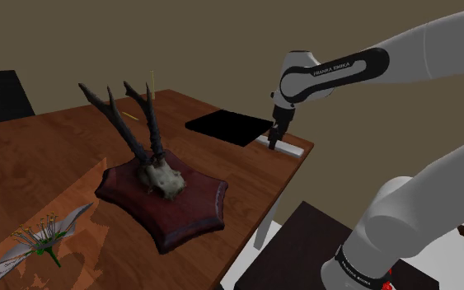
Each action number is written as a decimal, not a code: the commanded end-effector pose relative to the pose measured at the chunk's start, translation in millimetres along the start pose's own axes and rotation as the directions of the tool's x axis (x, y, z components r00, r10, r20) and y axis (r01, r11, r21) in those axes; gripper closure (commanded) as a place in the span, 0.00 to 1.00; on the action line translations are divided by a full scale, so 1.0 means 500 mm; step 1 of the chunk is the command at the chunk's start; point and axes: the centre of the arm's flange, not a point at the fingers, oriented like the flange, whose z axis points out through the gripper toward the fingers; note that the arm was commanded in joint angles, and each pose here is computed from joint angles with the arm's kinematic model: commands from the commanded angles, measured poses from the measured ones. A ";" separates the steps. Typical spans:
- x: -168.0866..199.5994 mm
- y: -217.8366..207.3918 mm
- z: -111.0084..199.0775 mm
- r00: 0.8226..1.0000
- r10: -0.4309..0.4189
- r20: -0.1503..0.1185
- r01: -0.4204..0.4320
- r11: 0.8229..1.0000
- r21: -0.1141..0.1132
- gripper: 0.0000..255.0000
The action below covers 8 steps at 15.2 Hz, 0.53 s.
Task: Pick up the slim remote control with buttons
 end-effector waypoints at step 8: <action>-0.002 0.002 -0.094 1.000 0.000 -0.001 0.000 1.000 0.000 1.00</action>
